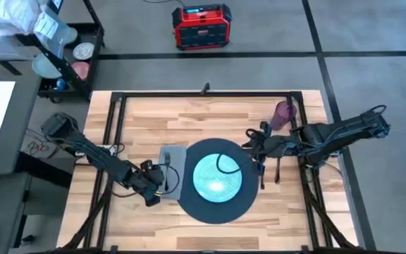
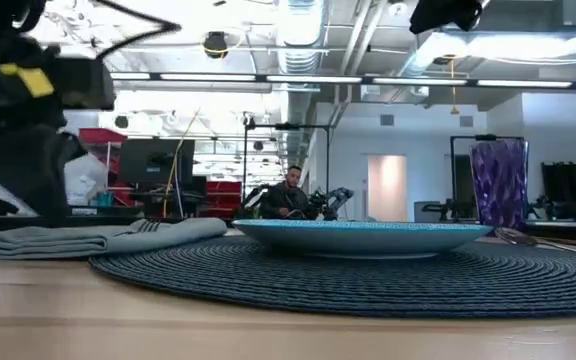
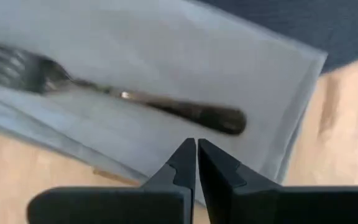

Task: Set table place
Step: Adjust the black fork on the gray table napkin

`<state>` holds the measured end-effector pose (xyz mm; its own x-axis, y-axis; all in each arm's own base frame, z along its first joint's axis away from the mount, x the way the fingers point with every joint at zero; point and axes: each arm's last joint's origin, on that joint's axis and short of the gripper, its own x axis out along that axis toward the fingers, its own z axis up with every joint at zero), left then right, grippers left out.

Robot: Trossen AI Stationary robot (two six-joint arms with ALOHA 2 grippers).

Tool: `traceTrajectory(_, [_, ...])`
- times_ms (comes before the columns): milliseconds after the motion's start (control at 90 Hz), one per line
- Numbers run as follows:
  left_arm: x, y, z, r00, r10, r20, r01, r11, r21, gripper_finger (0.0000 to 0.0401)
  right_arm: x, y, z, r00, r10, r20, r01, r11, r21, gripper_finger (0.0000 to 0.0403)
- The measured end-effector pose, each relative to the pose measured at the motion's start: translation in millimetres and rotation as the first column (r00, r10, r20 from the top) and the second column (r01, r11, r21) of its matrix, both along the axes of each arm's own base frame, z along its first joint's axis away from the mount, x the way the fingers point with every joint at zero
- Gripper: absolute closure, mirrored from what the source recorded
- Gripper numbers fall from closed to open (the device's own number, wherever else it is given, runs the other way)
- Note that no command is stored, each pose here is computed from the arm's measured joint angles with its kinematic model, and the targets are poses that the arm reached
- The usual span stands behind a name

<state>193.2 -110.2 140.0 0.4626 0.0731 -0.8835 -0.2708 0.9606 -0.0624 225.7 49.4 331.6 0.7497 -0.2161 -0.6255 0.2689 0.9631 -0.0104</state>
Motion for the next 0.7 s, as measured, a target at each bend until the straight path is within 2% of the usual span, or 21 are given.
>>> traceTrajectory(311, [22, -15, -22, 0.996, -0.051, 0.068, 0.055, 0.997, -0.048, 0.0401, 0, 0, 1, 1.0, 0.002, 0.01, -0.002, 1.0, 0.0, 0.0343])
traceTrajectory(511, [15, -13, -18, 0.999, -0.039, 0.031, 0.04, 0.998, -0.049, 0.0401, 0, 0, 1, 1.0, 0.001, 0.01, -0.001, 1.0, 0.0, 0.0343])
traceTrajectory(700, [8, -11, -4, 0.997, -0.041, 0.06, 0.045, 0.997, -0.063, 0.0401, 1, 1, 1, 1.0, 0.0, 0.016, 0.0, 1.0, 0.003, 0.0343])
